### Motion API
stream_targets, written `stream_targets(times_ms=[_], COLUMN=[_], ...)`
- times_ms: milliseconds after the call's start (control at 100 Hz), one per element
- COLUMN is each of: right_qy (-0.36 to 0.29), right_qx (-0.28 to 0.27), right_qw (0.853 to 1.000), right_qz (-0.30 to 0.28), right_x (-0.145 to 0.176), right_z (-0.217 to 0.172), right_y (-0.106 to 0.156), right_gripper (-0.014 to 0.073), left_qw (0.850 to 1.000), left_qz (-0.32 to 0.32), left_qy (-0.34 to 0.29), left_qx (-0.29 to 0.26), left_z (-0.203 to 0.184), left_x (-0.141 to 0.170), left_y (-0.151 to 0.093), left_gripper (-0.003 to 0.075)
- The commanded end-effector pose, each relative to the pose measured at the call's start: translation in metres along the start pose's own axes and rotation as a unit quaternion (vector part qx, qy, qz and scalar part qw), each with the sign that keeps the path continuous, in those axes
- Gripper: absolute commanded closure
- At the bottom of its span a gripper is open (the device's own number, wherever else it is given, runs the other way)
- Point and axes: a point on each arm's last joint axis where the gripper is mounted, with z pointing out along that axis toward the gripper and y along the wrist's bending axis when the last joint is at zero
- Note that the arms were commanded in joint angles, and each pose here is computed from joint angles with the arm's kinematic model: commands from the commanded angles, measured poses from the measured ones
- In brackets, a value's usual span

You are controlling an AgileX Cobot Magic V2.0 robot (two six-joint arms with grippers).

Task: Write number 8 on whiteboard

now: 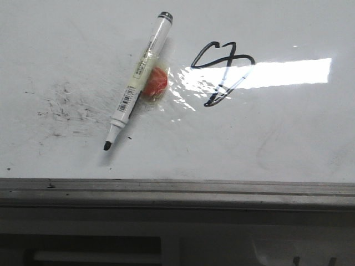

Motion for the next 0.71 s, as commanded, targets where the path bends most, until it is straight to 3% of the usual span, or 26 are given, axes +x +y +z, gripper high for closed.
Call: stream_targets(times_ms=[0,700], right_qy=[-0.013,-0.015], right_qx=[0.008,0.0], right_qw=[1.0,1.0], right_qz=[-0.001,-0.003], right_x=[0.0015,0.0013], right_z=[-0.0002,-0.0002], right_y=[-0.0004,0.0006], right_gripper=[0.0659,0.0659], left_qw=[1.0,1.0], left_qz=[-0.004,-0.004], left_qy=[-0.016,-0.016], left_qx=[0.0,0.0], left_z=[0.0022,0.0022], left_x=[0.0077,0.0077], left_y=[0.0008,0.0008], left_gripper=[0.0741,0.0741])
